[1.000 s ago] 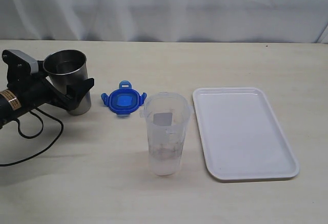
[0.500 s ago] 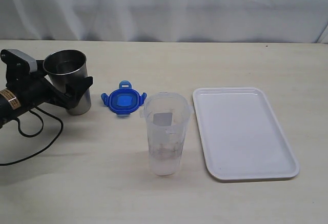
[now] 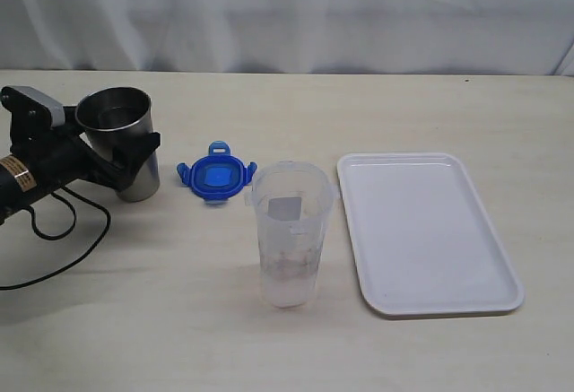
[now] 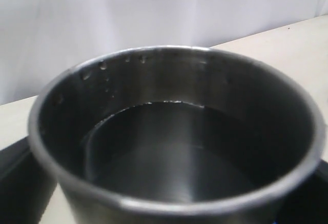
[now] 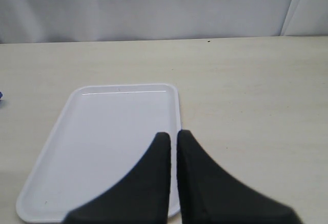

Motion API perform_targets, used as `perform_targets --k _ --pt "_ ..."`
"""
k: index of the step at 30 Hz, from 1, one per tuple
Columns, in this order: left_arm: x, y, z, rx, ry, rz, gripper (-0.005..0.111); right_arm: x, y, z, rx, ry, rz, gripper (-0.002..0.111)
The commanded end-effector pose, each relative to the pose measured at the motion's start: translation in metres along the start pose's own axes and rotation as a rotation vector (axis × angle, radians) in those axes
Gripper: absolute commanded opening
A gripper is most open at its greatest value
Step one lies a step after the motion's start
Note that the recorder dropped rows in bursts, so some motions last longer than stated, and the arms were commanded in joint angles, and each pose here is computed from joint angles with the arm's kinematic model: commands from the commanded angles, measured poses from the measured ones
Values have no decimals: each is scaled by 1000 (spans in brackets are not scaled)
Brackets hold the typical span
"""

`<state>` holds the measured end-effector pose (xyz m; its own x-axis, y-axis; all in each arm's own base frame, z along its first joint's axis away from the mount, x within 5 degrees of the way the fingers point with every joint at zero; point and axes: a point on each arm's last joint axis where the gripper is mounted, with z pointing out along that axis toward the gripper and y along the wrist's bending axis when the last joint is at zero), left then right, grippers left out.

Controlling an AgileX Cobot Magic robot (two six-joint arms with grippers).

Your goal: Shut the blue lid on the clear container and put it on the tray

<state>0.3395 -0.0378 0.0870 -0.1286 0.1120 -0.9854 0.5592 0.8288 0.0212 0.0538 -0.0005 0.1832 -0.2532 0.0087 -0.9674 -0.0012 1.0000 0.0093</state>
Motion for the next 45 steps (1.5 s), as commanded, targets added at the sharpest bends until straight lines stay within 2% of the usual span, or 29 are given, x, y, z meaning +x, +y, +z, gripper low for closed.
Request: perform_targets --k 1,8,12,13,18,27,37,45 --pt "-2 -1 1 7 -15 -1 65 1 0 0 -1 -1 4 5" --pt "-2 -1 1 12 -14 -6 39 1 0 0 -1 -1 4 5" --pt "-1 -4 1 45 -9 -15 5 1 0 0 -1 -1 4 5" --pt "-1 -4 1 47 -9 -14 0 1 0 0 -1 -1 4 5" --pt "-3 -4 1 43 -13 -14 0 1 0 0 -1 -1 4 5" --pt "-27 -3 -2 48 -67 -71 0 1 0 0 -1 -1 4 5" --pt "-57 -7 -8 85 -127 -26 0 1 0 0 -1 -1 4 5" --pt "-94 -33 -6 138 -220 43 0 1 0 0 -1 -1 4 5"
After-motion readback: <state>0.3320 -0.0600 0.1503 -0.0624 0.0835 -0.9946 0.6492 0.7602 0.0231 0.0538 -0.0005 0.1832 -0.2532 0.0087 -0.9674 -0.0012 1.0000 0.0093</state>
